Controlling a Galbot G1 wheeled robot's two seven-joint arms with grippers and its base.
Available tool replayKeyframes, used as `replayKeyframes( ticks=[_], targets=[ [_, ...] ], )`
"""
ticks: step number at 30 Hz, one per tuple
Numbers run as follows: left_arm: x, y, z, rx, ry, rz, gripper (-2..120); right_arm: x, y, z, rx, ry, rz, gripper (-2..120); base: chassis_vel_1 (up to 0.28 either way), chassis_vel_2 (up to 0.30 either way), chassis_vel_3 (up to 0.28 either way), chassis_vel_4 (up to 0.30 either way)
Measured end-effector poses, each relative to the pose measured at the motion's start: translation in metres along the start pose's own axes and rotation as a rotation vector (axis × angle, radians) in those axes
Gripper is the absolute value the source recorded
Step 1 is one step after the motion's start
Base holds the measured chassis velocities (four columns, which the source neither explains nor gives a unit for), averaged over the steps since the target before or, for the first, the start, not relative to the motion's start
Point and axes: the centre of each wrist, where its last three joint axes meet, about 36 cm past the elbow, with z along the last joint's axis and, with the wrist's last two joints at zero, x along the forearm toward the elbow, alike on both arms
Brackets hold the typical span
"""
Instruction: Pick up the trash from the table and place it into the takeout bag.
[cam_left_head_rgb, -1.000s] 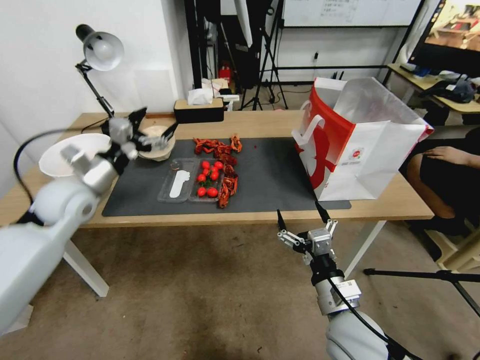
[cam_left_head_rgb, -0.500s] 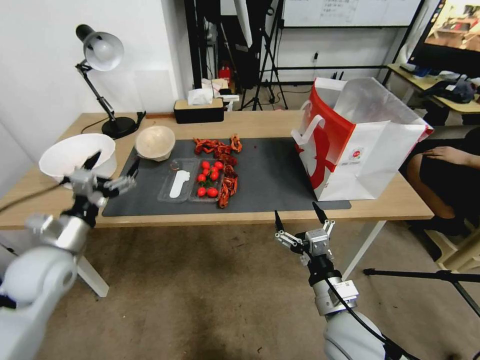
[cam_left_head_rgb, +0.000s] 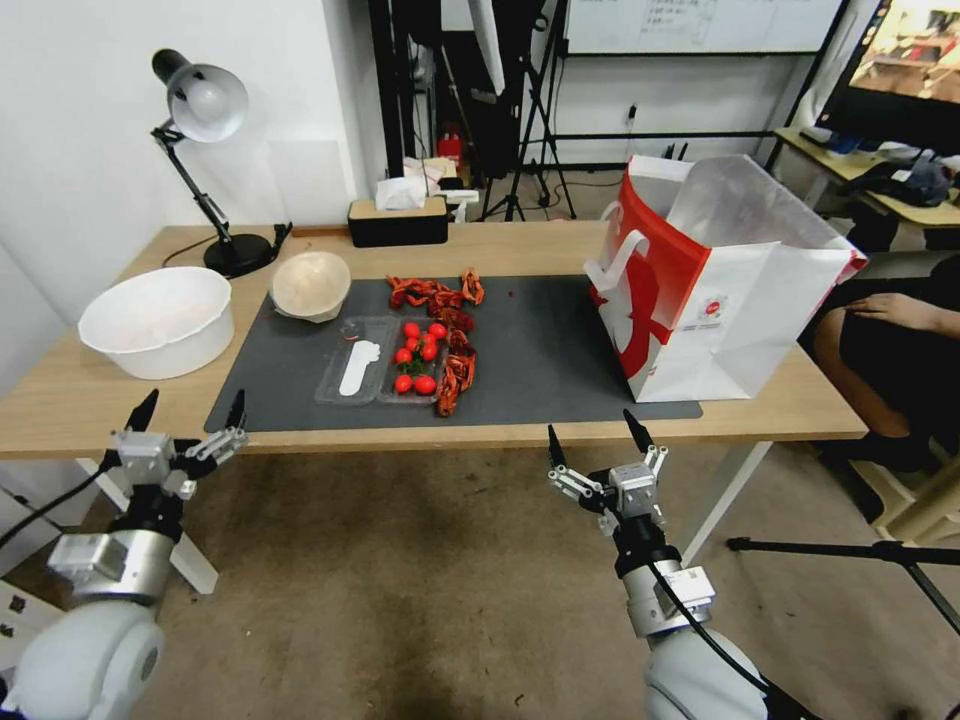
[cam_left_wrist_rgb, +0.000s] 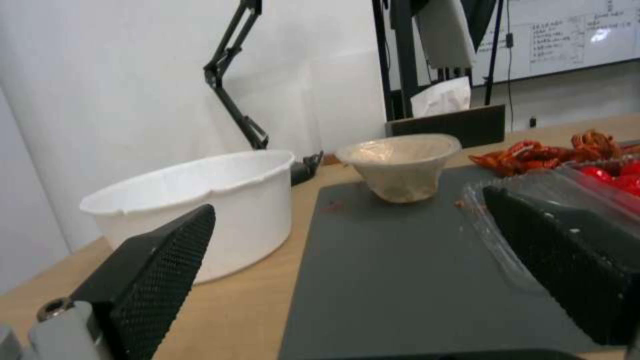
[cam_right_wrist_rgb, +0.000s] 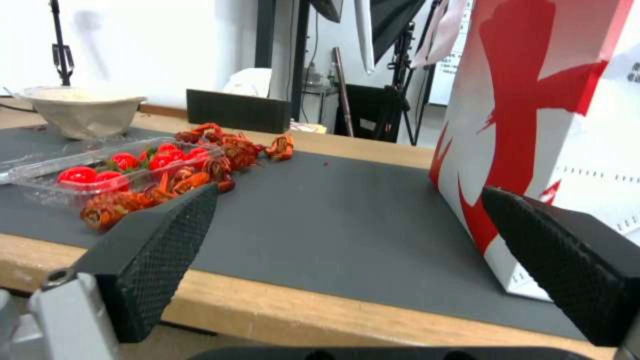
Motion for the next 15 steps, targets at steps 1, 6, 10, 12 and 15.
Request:
replayKeyframes(
  ticks=[1,6,10,12,15],
  targets=[
    [0.003,-0.003,0.004,0.003,0.004,-0.005,100,0.002,0.001,0.001,-0.003,0.004,0.003,100,0.0,0.0,0.0,0.0],
    [0.009,-0.008,0.011,0.009,0.015,-0.008,100,0.007,0.003,0.003,-0.007,0.011,0.008,100,0.0,0.0,0.0,0.0],
    [0.014,-0.011,0.015,0.012,0.025,-0.006,100,0.008,0.003,0.003,-0.008,0.011,0.013,100,0.0,0.0,0.0,0.0],
    [0.014,-0.011,0.016,0.012,0.026,-0.006,100,0.008,0.003,0.003,-0.008,0.011,0.013,100,0.0,0.0,0.0,0.0],
    [0.014,-0.012,0.018,0.013,0.029,-0.005,100,0.007,0.003,0.003,-0.008,0.01,0.015,100,0.0,0.0,0.0,0.0]
  ],
)
